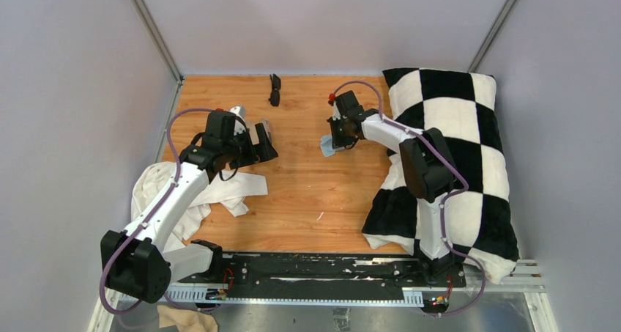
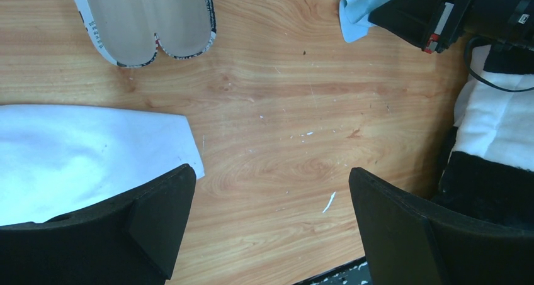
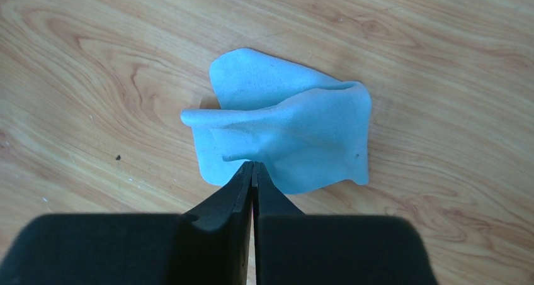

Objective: Organize the sunglasses

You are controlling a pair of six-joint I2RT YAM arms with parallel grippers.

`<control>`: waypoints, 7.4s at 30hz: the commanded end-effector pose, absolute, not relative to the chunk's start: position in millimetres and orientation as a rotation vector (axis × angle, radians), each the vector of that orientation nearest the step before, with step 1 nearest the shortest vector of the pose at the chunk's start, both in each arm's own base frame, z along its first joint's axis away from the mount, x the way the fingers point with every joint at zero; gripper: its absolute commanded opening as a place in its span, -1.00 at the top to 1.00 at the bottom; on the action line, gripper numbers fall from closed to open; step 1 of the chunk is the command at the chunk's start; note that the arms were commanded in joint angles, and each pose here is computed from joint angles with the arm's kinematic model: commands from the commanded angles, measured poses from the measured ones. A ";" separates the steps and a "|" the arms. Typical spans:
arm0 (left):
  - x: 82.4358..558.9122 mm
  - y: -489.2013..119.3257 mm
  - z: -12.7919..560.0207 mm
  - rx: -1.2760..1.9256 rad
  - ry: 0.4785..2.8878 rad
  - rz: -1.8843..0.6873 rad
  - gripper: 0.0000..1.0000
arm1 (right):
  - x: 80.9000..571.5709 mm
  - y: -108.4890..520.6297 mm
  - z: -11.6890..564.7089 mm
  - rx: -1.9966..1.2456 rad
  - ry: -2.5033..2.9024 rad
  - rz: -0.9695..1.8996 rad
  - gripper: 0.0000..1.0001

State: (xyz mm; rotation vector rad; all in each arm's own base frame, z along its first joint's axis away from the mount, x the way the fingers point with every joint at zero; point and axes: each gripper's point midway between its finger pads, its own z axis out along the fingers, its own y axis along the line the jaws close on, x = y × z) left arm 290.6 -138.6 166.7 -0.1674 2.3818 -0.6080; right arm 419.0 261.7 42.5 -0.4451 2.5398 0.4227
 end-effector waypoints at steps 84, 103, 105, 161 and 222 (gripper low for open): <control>300.3 -322.1 40.3 0.325 2.666 -0.449 1.00 | 235.0 211.6 43.4 -0.566 2.670 0.521 1.00; 433.2 -305.0 180.6 0.230 2.400 -0.579 1.00 | 422.1 238.2 177.5 -0.630 2.183 0.503 1.00; 424.3 -298.1 168.1 0.229 2.421 -0.565 1.00 | 410.9 240.2 165.2 -0.655 2.208 0.531 1.00; 288.0 -154.4 130.3 -0.276 2.469 -0.485 0.06 | 351.4 346.4 64.8 -0.621 2.499 0.390 0.04; 264.4 -180.3 87.6 -0.188 2.586 -0.606 -0.05 | 237.3 220.4 72.5 -0.284 2.471 0.169 0.01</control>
